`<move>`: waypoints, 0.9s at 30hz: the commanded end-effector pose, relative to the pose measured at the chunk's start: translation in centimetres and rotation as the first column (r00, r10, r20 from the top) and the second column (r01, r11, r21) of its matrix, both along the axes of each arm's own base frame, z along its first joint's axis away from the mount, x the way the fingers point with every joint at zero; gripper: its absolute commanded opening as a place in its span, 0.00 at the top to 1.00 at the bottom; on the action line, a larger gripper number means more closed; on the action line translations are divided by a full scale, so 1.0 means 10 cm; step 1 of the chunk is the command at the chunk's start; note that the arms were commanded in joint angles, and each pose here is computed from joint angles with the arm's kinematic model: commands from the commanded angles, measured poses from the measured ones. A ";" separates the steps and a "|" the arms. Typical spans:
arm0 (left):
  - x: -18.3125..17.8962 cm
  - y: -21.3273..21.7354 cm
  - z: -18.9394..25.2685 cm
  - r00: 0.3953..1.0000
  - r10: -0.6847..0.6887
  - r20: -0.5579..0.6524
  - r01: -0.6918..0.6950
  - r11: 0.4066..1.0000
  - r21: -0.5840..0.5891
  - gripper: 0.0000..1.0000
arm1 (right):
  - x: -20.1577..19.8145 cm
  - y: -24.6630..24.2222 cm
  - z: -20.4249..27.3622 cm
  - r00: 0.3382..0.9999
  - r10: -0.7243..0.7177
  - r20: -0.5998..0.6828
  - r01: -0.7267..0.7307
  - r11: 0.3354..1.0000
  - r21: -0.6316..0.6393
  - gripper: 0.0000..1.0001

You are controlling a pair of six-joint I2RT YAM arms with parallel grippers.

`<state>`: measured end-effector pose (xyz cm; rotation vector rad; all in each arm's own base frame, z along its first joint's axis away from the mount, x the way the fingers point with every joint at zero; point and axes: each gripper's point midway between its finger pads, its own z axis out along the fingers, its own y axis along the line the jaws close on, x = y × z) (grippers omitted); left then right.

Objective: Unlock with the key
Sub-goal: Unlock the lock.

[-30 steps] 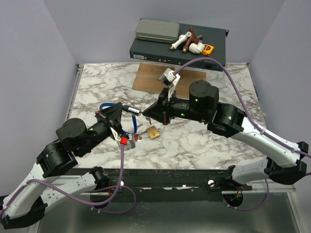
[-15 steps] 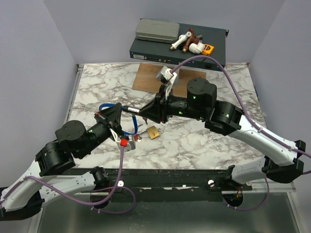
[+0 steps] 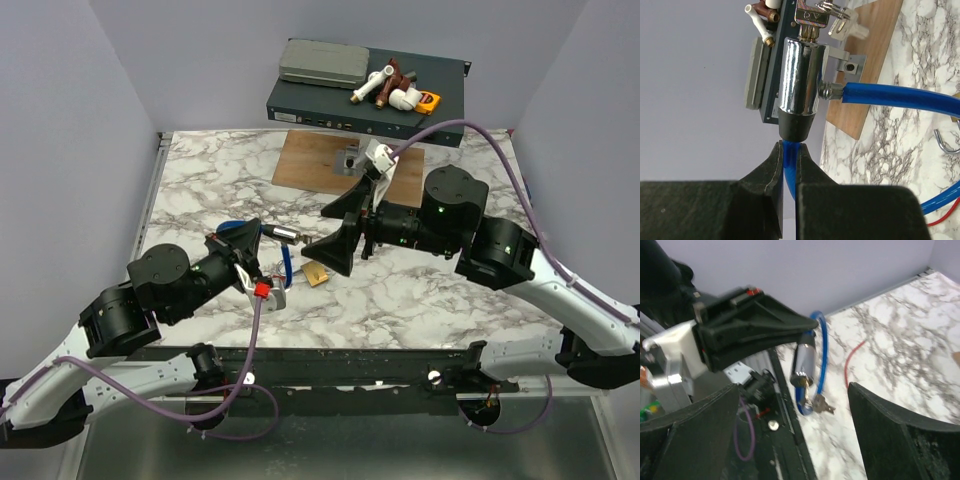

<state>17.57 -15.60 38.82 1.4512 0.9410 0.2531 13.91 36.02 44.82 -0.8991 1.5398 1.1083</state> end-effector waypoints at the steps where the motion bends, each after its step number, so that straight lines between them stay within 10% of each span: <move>1: 0.03 0.08 0.28 0.999 0.050 0.000 -0.050 0.994 -0.102 1.00 | 0.03 -0.20 -0.20 0.998 -0.068 0.007 0.068 0.997 -0.036 0.00; 27: 0.28 0.10 0.64 0.971 0.200 -0.130 -0.229 0.936 -0.269 1.00 | 0.08 0.09 -0.56 0.998 -0.027 0.052 0.021 0.994 0.111 0.19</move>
